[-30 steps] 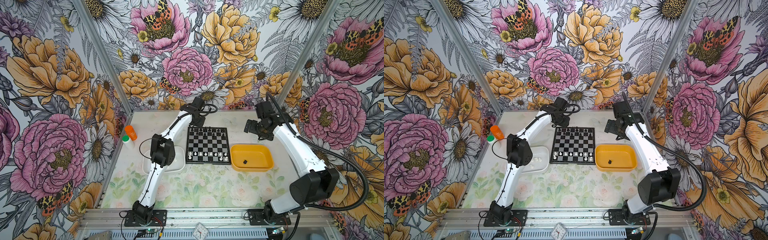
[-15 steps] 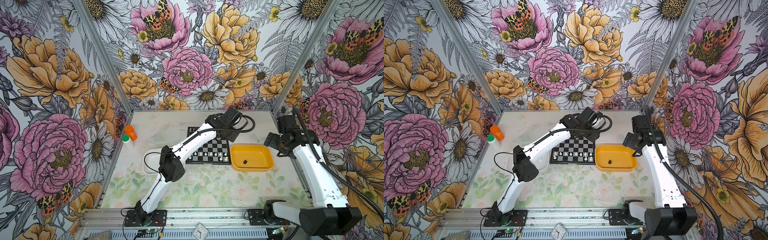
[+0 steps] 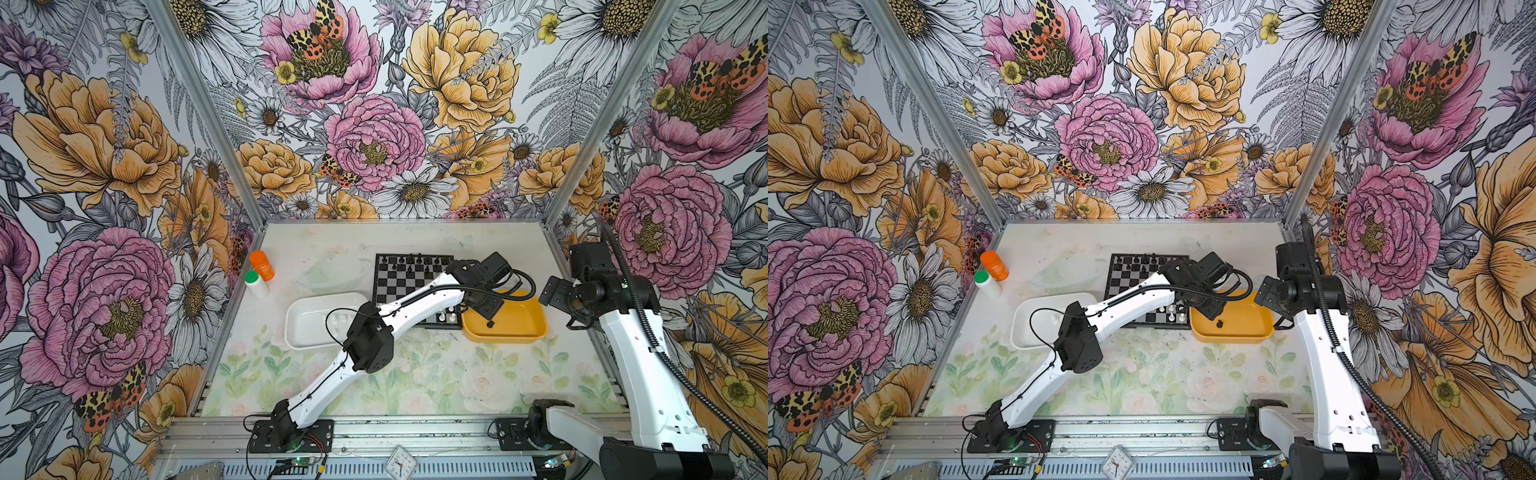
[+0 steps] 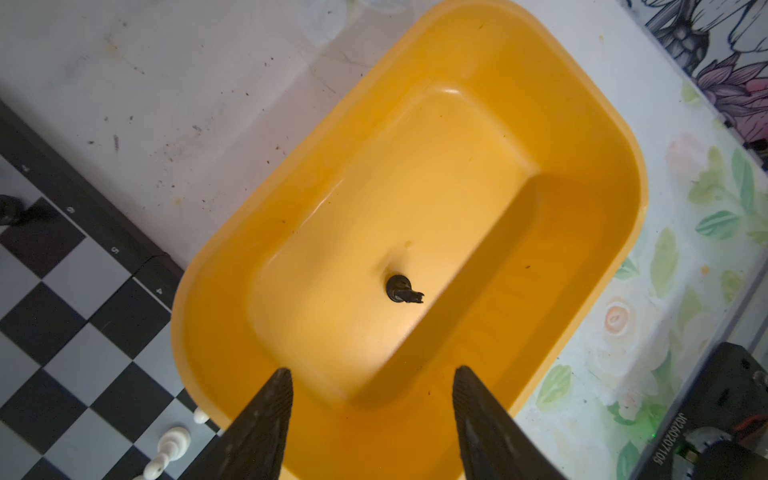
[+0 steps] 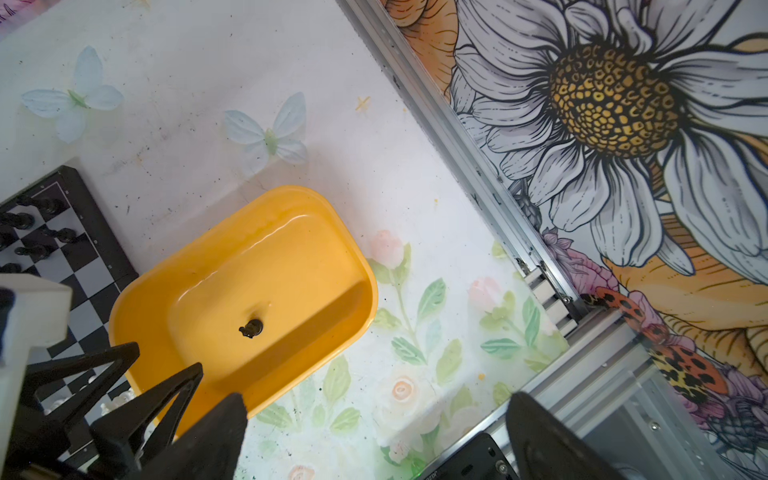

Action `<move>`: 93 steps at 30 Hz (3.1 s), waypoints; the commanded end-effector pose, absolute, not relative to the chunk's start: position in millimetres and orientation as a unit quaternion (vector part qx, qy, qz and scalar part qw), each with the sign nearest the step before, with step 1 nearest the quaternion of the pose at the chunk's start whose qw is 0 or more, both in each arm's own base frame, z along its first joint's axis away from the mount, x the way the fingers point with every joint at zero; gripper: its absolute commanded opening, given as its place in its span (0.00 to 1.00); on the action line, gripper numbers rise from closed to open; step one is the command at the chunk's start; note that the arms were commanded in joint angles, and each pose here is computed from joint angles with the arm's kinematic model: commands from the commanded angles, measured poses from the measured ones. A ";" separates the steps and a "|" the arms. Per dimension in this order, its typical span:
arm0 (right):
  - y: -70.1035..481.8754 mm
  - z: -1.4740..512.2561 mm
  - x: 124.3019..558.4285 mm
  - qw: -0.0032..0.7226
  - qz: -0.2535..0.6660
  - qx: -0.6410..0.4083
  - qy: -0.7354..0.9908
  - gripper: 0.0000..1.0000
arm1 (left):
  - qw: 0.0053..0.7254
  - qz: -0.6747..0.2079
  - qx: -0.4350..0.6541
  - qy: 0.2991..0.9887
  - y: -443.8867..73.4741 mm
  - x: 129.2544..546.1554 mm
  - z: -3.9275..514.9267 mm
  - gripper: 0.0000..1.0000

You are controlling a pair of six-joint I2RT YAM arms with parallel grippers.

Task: Set up the chess pieces on the board
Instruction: 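Swing the left gripper over to the last black piece in the yellow tray, then lower the left gripper and close it on the black piece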

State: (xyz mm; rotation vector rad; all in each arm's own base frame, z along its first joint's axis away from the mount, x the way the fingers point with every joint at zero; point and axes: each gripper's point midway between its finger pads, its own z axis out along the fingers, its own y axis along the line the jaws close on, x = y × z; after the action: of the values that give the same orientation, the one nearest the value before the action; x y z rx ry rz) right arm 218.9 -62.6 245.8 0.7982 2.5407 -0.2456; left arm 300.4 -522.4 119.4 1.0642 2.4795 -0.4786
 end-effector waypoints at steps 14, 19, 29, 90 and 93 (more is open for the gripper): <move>-64.7 236.6 212.9 0.210 -0.090 0.290 0.929 1.00 | 0.173 -0.207 0.371 0.888 -537.5 302.1 97.9 0.62; -64.8 235.3 214.1 0.207 -0.089 0.291 0.930 1.00 | 0.172 -0.201 0.372 0.890 -538.6 302.0 89.7 0.60; -66.0 239.2 210.1 0.212 -0.094 0.289 0.929 1.00 | 0.166 -0.200 0.375 0.890 -544.9 297.2 78.0 0.54; -70.0 256.7 181.1 0.241 -0.102 0.282 0.923 1.00 | 0.188 -0.193 0.373 0.888 -560.6 302.2 54.9 0.37; -69.5 254.7 183.1 0.239 -0.101 0.281 0.924 1.00 | 0.189 -0.192 0.373 0.888 -560.3 302.8 55.8 0.37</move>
State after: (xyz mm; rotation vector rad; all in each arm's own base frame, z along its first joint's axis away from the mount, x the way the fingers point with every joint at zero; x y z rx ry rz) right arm 177.0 -65.9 246.6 0.7820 2.5636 -0.2679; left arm 291.1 -557.1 42.9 1.0919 2.5357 -0.5346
